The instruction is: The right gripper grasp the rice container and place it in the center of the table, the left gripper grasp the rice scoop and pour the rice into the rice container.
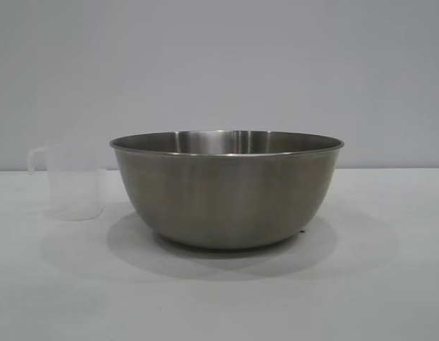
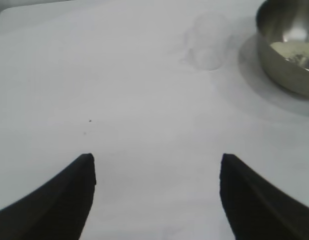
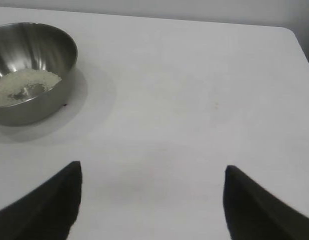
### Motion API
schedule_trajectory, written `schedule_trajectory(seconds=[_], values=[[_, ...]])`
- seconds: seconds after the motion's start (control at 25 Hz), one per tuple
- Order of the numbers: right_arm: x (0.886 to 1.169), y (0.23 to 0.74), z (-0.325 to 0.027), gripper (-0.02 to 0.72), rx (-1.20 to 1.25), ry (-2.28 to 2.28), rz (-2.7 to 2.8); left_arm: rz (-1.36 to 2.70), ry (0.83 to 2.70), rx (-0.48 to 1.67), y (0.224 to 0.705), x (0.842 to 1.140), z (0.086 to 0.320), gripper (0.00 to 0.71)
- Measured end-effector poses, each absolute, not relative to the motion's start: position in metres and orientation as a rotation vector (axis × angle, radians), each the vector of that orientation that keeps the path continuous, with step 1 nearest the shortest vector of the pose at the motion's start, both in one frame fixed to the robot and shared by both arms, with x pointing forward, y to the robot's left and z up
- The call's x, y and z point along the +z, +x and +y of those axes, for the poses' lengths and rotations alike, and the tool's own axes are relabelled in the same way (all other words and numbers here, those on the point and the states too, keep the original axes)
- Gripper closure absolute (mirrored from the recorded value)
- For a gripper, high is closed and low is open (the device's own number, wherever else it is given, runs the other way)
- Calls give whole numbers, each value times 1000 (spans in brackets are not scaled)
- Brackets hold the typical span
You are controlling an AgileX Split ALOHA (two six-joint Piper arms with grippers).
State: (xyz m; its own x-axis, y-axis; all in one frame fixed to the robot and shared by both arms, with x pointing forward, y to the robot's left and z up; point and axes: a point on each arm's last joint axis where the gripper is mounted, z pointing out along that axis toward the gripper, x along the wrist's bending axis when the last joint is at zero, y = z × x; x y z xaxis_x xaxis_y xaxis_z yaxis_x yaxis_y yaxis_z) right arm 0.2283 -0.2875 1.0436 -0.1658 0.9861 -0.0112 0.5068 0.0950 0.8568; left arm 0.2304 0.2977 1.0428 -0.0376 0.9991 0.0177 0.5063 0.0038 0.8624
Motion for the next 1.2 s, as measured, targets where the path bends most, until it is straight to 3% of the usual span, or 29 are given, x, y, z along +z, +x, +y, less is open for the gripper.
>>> schedule_trajectory(seconds=[1.2], values=[[1044,228,-288,170,996,1449,1777,1597,1591,933,230,1043,298,226]])
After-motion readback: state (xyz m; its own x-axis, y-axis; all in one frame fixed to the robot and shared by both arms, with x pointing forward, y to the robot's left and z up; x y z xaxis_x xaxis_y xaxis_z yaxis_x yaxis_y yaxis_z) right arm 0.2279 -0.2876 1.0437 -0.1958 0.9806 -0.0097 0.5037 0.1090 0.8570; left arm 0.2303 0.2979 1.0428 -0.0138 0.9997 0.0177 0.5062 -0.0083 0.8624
